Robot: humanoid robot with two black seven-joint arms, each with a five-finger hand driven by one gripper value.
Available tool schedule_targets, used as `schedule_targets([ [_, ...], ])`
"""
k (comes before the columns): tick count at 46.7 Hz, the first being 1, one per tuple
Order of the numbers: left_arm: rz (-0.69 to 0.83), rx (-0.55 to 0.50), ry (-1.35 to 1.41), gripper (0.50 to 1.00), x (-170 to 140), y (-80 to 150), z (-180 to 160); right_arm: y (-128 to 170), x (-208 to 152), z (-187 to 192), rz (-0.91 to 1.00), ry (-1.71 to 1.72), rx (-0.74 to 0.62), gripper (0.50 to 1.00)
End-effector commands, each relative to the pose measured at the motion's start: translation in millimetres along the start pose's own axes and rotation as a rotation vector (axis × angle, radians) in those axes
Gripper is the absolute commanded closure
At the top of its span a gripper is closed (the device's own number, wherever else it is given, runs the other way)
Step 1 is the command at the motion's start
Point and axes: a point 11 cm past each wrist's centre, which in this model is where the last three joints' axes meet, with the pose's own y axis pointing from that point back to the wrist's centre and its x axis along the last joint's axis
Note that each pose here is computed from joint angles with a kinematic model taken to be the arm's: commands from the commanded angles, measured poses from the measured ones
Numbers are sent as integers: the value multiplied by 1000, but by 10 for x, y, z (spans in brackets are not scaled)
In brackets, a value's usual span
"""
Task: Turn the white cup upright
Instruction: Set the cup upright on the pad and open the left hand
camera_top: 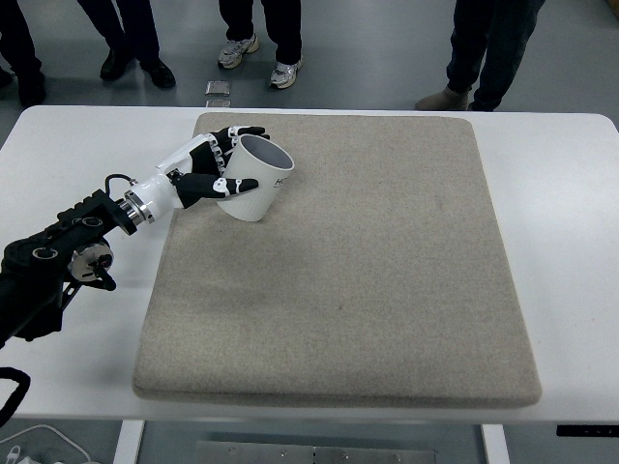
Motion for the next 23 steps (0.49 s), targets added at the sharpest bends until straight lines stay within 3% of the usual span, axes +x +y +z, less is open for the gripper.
schedule_targets([
  [1, 0, 1, 2, 982, -6, 1, -10, -1, -1, 10, 0, 0, -2, 570],
  [12, 8, -4, 9, 868, 6, 12, -13, -1, -2, 10, -1, 1, -2, 570],
  [20, 16, -14, 15, 746, 21, 14, 5, -1, -2, 11, -1, 3, -2, 570],
  [21, 17, -15, 16, 703, 22, 14, 6, -1, -2, 11, -1, 3, -2, 570],
  [23, 17, -15, 16, 673, 22, 14, 6, -1, -2, 11, -1, 3, -2, 570],
])
